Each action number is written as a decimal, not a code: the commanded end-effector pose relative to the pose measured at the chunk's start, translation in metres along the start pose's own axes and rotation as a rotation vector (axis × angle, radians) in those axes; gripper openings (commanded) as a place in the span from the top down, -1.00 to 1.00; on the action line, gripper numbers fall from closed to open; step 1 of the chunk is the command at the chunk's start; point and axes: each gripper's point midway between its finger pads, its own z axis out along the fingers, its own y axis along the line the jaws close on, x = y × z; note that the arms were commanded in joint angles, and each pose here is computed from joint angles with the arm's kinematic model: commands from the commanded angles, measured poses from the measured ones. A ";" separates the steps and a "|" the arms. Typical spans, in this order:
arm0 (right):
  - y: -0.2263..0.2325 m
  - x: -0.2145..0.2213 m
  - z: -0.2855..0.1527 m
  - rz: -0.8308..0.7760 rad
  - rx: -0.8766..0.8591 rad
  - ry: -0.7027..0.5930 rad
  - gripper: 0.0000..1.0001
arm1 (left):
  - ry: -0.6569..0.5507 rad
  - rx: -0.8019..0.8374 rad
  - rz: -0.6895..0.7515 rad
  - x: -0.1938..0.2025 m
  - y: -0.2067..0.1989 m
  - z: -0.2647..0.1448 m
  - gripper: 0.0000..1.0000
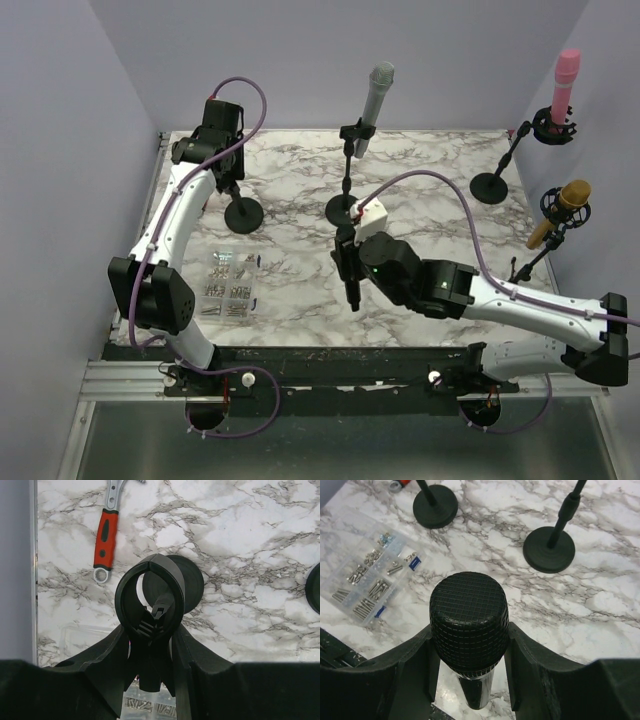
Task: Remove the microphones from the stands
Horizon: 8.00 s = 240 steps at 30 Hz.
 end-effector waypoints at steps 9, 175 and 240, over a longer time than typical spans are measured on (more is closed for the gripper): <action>0.046 0.027 0.043 -0.017 -0.168 0.180 0.99 | -0.015 0.070 -0.076 -0.007 0.004 -0.004 -0.28; -0.169 -0.167 0.173 0.169 0.114 -0.248 0.99 | -0.619 0.983 0.178 -0.006 -0.184 -0.198 -0.78; -0.204 -0.281 0.120 0.115 0.183 -0.409 0.99 | -0.611 0.840 0.203 -0.066 -0.260 -0.051 1.00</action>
